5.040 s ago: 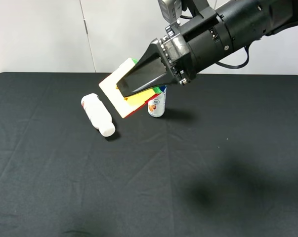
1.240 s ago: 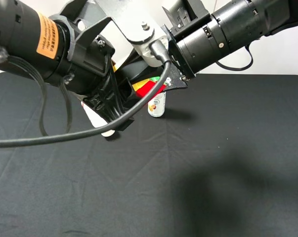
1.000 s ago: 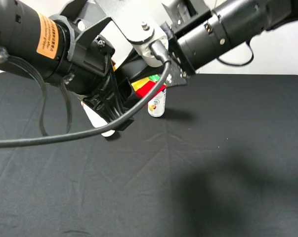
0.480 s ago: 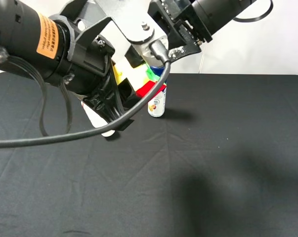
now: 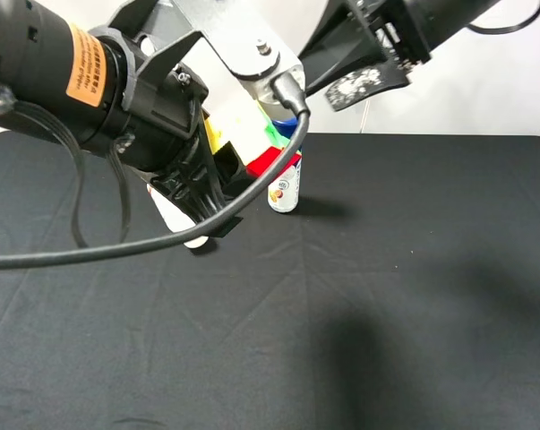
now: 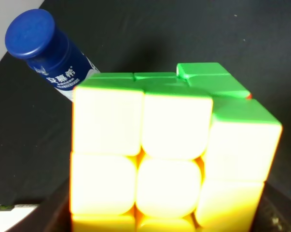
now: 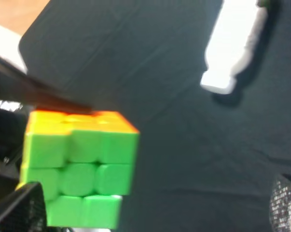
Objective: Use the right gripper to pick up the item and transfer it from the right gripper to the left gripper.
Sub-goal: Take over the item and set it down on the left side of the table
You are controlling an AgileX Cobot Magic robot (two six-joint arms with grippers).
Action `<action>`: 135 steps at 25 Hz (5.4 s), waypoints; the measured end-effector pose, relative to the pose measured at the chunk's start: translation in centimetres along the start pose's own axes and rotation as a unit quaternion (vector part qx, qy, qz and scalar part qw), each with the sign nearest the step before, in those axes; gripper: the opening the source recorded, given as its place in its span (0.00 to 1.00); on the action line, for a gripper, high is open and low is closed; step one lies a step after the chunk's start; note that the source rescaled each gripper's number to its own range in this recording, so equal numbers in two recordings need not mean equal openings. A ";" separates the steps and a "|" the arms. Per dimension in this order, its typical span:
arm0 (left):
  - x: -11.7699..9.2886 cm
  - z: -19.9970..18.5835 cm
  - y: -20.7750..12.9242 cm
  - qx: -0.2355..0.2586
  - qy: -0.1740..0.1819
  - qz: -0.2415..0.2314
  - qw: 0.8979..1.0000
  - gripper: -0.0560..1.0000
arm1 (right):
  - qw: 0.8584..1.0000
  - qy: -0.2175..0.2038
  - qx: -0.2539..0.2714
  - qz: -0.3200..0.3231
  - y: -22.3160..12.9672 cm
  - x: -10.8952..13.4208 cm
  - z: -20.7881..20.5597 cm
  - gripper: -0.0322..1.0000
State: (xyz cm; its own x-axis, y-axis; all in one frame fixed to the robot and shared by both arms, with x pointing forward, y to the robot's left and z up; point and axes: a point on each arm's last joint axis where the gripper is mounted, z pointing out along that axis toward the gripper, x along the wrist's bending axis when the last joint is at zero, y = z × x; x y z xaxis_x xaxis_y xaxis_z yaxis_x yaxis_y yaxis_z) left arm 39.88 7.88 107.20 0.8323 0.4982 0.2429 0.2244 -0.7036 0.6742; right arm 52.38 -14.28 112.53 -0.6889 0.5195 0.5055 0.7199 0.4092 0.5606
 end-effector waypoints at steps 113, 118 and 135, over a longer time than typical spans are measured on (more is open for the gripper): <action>6.9 -0.1 -4.3 0.084 -0.050 -0.249 0.964 0.05 | 0.837 -0.460 -0.291 0.060 -31.2 8.2 -9.2 0.99; 9.5 -0.7 -6.0 0.107 -0.010 -0.274 0.956 0.05 | 0.837 -0.460 -0.291 0.060 -31.2 8.2 -9.2 0.99; 16.0 -1.3 -13.5 0.236 0.076 -0.369 0.896 0.05 | 0.837 -0.460 -0.291 0.060 -31.2 8.2 -9.2 0.99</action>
State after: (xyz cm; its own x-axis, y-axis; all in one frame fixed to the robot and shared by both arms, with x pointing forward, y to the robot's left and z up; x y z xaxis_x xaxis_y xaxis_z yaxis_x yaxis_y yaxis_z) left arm 49.50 25.99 102.94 0.2981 0.9541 -0.0303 0.9043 -0.2721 0.3289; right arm 23.54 -29.66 105.20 -0.0641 0.9979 0.0119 0.4325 0.0170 0.9015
